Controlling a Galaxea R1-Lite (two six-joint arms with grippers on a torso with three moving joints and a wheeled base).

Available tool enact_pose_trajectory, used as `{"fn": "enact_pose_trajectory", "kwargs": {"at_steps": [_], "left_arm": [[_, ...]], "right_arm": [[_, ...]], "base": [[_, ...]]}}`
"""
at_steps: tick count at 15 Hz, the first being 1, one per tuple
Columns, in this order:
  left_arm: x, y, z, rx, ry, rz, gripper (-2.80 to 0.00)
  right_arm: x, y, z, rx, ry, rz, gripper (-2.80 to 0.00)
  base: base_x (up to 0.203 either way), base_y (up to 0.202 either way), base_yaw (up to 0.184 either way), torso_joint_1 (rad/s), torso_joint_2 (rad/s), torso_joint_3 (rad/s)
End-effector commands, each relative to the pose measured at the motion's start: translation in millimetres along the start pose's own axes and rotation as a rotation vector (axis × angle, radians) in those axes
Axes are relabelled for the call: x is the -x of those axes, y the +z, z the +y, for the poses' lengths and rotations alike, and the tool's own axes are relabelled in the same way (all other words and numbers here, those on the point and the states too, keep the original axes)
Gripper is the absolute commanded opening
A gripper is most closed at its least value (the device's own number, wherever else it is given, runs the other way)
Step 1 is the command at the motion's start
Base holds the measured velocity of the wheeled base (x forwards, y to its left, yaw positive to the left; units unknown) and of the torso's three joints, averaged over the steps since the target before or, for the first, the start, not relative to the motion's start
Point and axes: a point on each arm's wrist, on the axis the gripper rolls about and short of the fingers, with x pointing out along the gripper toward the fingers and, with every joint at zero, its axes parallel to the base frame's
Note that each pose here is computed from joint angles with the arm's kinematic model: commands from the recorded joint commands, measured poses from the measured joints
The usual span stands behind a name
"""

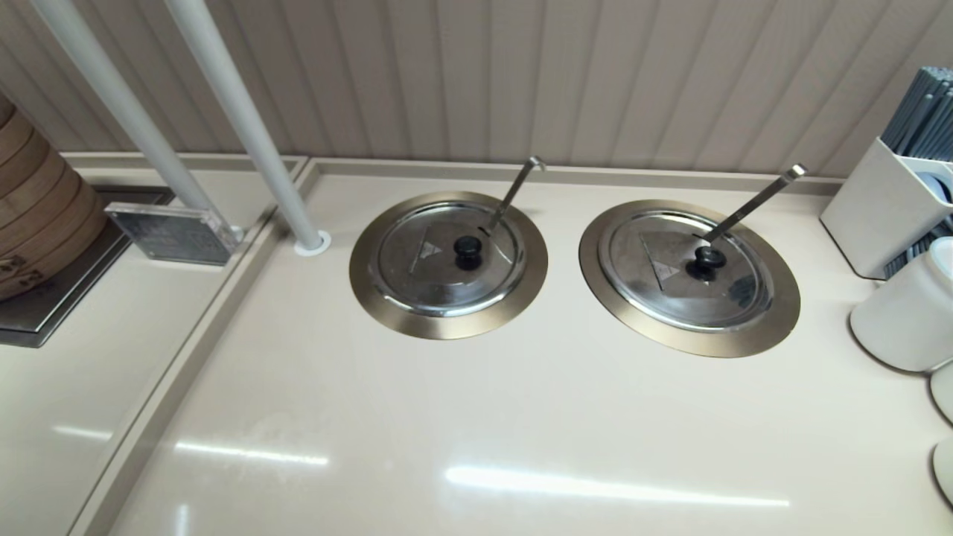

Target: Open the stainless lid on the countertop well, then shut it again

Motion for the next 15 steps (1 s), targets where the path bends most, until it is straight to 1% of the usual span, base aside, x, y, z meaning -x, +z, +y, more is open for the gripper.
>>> {"fn": "enact_pose_trajectory", "kwargs": {"at_steps": [1, 6, 14, 15], "left_arm": [[-0.5, -0.6, 0.0, 0.000, -0.001, 0.006, -2.80], [-0.5, -0.5, 0.3, 0.020, 0.013, 0.006, -2.80], [-0.6, -0.8, 0.4, 0.027, 0.021, 0.007, -2.80], [-0.5, -0.5, 0.5, 0.039, 0.023, 0.006, -2.80]], "right_arm": [[-0.3, -1.2, 0.0, -0.002, 0.000, 0.004, -2.80], [-0.3, -1.2, -0.1, -0.002, -0.002, 0.004, -2.80], [-0.3, -1.2, -0.1, -0.006, -0.002, 0.004, -2.80], [-0.4, -1.2, -0.1, -0.006, -0.002, 0.006, -2.80]], "base": [[0.000, 0.000, 0.000, 0.000, 0.00, 0.000], [0.000, 0.000, 0.000, 0.000, 0.00, 0.000], [0.000, 0.000, 0.000, 0.000, 0.00, 0.000], [0.000, 0.000, 0.000, 0.000, 0.00, 0.000]]}}
